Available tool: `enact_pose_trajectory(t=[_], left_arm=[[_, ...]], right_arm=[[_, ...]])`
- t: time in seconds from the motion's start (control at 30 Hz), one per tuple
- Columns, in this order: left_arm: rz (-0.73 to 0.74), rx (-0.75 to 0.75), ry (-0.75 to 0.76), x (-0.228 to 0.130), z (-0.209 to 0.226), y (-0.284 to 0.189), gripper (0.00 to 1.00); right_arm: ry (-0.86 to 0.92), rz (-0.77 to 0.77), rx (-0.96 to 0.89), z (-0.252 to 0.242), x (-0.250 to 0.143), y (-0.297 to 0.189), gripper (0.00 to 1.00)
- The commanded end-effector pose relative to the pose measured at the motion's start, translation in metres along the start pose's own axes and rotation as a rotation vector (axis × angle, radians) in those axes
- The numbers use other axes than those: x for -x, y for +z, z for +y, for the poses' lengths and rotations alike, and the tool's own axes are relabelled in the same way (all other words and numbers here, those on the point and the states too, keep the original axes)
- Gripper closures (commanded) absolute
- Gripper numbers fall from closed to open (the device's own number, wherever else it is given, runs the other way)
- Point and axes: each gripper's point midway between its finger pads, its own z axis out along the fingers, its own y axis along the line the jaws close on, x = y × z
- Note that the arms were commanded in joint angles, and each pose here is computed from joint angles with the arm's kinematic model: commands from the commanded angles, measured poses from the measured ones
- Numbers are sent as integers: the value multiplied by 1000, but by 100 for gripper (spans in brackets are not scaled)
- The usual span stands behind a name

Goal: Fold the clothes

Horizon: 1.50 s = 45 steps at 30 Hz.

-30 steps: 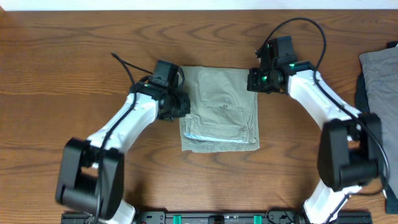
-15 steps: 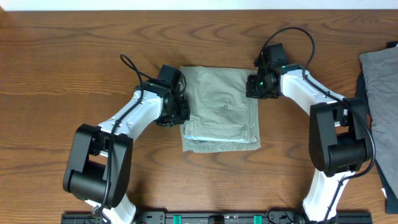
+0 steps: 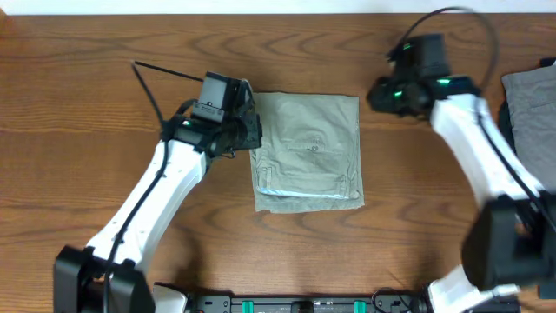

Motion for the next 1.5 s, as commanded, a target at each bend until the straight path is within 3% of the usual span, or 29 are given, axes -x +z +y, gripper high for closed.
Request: enact_pose_trajectory(t=[0.0,0.03,0.53,0.63,0.7,0.93,1.17,1.47], left_arm=[[-8,40,11,3,7,2,87],[0,42,11,1,8,5,85],[199,63,-55,-35,24,67,83],[239,-3,-65,-42,15,78,90],[235,-24,-65,-41,12,79,94],[155,-60,-38,-23,-2,57,94],[152,-67,20,-29,-21,64,94],[139,126,22,-33,11,92,94]], right_arm=[[23,-67,-165,-43,12,-39,23],[40,-59,-205,-54,9,-46,1],[87,-24,-253,-77,0,-55,1],[87,-24,-253,-77,0,-55,1],[87,-24,-253,-77,0,-55,1],[87,-24,-253,-77,0,-55,1],[87,-24,-253,-77,0,-55,1],[87,-24,-253,-77,0,-55,1]])
